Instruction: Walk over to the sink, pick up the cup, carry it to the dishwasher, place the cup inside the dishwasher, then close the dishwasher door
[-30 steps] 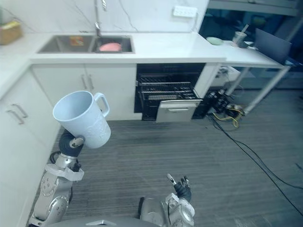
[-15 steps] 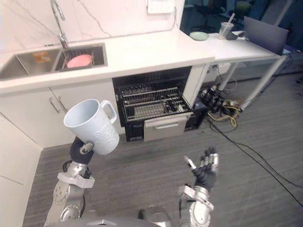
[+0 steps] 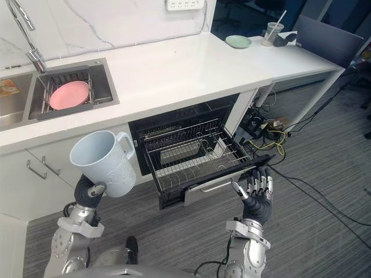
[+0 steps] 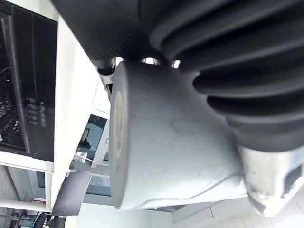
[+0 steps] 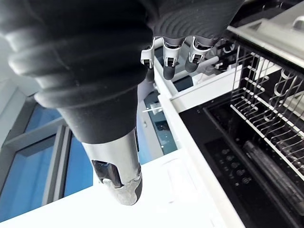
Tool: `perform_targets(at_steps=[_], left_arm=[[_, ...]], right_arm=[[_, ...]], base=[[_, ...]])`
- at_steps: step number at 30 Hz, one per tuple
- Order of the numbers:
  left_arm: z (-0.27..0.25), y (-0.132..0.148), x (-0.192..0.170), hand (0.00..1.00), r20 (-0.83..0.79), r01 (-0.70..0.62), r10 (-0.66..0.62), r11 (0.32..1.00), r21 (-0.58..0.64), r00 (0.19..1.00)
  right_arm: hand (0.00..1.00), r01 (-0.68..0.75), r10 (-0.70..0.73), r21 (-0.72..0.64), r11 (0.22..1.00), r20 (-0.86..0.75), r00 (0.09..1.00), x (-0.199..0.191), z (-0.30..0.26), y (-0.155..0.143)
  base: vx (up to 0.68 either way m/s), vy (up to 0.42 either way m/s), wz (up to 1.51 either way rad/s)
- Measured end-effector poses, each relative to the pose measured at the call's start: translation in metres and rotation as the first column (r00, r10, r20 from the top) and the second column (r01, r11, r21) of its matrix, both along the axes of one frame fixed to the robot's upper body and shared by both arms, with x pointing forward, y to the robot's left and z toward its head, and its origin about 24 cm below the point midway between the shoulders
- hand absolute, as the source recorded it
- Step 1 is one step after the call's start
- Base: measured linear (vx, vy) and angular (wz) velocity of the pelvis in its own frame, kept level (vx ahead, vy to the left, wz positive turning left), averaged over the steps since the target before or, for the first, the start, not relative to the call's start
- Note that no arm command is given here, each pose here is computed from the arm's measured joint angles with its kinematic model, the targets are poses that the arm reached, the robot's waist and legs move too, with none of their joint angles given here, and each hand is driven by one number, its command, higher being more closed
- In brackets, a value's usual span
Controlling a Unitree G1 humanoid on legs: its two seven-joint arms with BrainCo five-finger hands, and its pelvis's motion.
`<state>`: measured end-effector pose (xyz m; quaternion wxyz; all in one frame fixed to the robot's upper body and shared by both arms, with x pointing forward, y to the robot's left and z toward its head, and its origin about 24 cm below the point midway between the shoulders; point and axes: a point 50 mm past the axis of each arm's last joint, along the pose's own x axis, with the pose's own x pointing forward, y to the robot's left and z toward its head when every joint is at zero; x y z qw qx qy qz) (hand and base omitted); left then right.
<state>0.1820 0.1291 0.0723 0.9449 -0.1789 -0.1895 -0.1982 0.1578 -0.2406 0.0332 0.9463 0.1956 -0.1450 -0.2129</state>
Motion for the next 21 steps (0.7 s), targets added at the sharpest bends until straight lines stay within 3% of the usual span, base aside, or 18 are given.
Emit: perform_targets(at_steps=[4,8,13,21], left_arm=[[-0.001,0.000,0.000,1.00,-0.009,0.031,-0.031,0.999,0.020,0.999],[0.004,0.005,0.000,1.00,-0.017,-0.001,0.002,0.999,0.034,1.000],[-0.001,0.006,0.002,1.00,-0.050,-0.021,0.022,0.999,0.024,0.998],[-0.001,-0.013,-0.001,1.00,-0.048,0.047,-0.046,0.998,0.029,0.998]], right_arm=[[0.00,0.004,-0.004,-0.004,1.000,0.021,1.000,0.002,0.003,-0.001],[0.00,-0.118,0.118,0.010,0.993,-0.006,0.993,0.010,-0.001,0.020],[0.00,-0.226,0.225,0.001,0.974,0.013,0.974,0.015,0.000,0.028],[0.00,-0.264,0.264,0.022,0.964,0.016,0.964,0.019,0.000,0.033]], base=[[0.16,0.244,-0.54],[0.12,0.183,-0.57],[0.17,-0.032,-0.38],[0.05,-0.044,-0.01]])
